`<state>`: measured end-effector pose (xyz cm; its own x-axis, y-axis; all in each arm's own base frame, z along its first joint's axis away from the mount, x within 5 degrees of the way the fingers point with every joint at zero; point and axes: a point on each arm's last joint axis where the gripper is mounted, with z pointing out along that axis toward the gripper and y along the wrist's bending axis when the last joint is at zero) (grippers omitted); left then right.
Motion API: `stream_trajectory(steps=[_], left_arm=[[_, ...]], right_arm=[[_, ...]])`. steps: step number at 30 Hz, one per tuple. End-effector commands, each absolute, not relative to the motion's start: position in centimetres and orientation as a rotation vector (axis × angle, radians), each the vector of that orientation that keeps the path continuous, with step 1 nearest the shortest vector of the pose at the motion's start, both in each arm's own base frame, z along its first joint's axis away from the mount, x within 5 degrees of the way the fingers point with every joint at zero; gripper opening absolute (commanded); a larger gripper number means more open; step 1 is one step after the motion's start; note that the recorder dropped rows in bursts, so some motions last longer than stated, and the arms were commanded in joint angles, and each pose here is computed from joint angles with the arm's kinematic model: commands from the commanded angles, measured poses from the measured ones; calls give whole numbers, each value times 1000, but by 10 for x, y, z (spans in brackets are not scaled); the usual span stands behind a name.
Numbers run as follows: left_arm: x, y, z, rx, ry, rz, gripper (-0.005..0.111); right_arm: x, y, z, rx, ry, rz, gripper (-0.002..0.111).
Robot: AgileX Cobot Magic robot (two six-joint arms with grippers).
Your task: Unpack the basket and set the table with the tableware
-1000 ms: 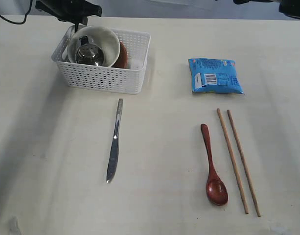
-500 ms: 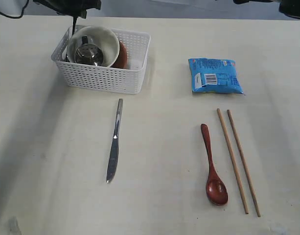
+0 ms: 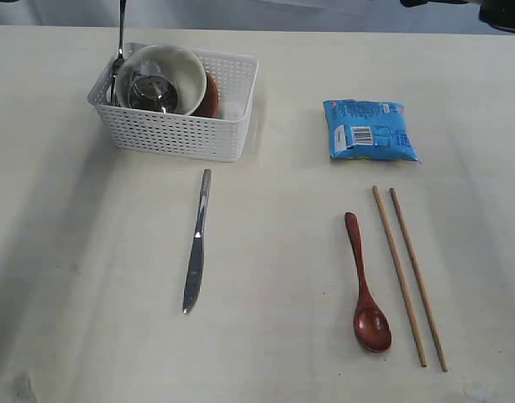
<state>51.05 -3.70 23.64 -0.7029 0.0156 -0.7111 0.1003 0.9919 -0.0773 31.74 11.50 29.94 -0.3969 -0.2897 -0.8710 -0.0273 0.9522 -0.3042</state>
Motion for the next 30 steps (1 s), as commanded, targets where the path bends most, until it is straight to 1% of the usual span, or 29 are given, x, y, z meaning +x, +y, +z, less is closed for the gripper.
stream_trajectory(steps=[1,18,23,30], left_arm=[[507,-37,256,103,2308,-116,6],[494,-34,298,123,2220,-81,6],[479,-34,318,131,2259,-88,6],[459,-35,332,147,2355,-106,5]], right_arm=[[317,113,301,-233,1956,-289,59],[317,114,301,-245,1951,-292,59],[317,114,301,-245,1951,-292,59],[317,115,300,-242,1955,-270,59]])
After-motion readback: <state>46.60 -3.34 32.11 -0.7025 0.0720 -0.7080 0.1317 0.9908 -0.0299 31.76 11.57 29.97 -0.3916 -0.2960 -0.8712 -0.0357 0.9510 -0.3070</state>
